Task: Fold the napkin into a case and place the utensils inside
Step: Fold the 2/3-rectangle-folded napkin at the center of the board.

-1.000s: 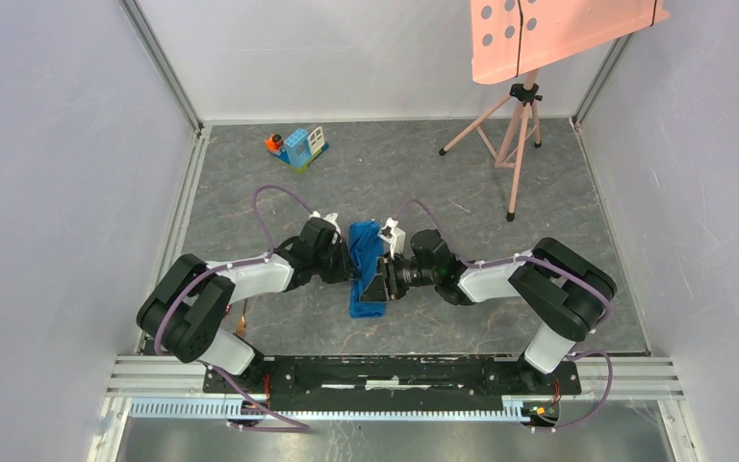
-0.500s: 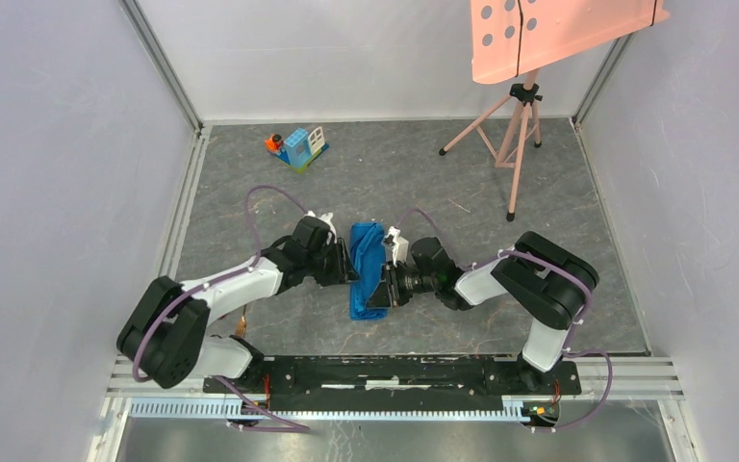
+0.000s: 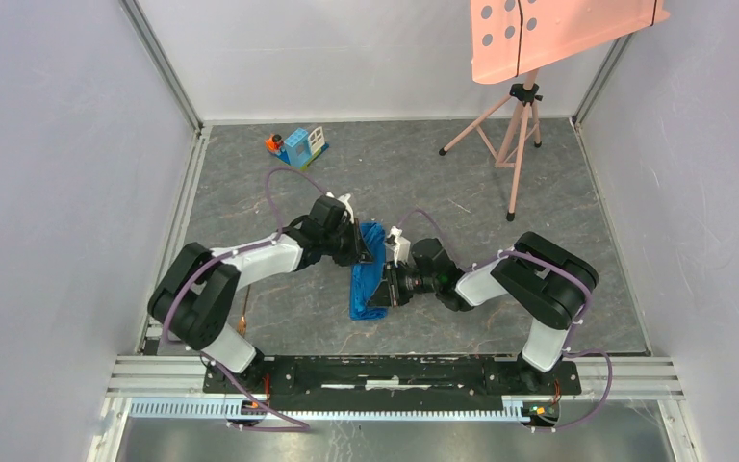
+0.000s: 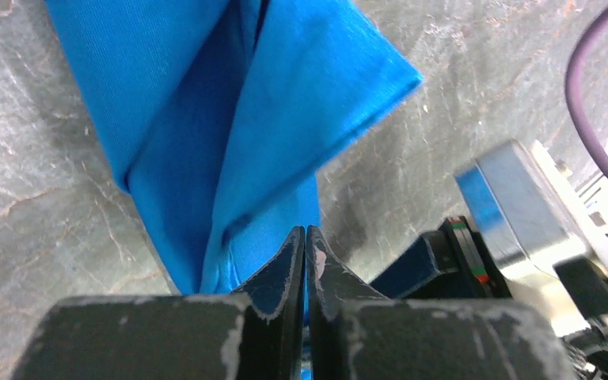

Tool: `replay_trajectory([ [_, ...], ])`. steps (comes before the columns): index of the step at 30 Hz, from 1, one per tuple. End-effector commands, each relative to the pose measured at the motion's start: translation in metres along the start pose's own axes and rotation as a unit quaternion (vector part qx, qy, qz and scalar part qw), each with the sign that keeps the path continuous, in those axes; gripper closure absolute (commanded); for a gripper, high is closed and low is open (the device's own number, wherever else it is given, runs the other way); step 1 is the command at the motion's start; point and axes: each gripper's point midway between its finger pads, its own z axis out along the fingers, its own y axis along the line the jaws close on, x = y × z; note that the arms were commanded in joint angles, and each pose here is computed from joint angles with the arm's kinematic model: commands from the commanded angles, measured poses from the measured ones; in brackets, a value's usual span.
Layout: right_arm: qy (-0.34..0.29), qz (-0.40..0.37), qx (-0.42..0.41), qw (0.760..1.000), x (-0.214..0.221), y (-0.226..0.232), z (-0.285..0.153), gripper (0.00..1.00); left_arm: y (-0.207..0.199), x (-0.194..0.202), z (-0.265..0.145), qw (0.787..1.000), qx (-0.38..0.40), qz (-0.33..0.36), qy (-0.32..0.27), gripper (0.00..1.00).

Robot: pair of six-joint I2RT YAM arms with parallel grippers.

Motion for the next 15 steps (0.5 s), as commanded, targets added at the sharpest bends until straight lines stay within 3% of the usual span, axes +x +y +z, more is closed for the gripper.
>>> replay_trajectory([
  [1, -0.017, -0.002, 0.005, 1.000, -0.004, -0.004, 0.000, 0.85, -0.020, -0.044, 0.014, 0.996, 0.031, 0.018, -0.077, 0.93],
  [9, -0.020, 0.003, 0.010, 1.000, -0.001, -0.006, -0.004, 0.88, 0.008, -0.077, 0.024, 0.988, -0.054, 0.012, -0.147, 0.95],
  [15, -0.020, 0.008, 0.014, 1.000, 0.003, -0.008, -0.006, 0.89, 0.038, -0.088, 0.041, 0.984, -0.102, 0.008, -0.147, 0.96],
])
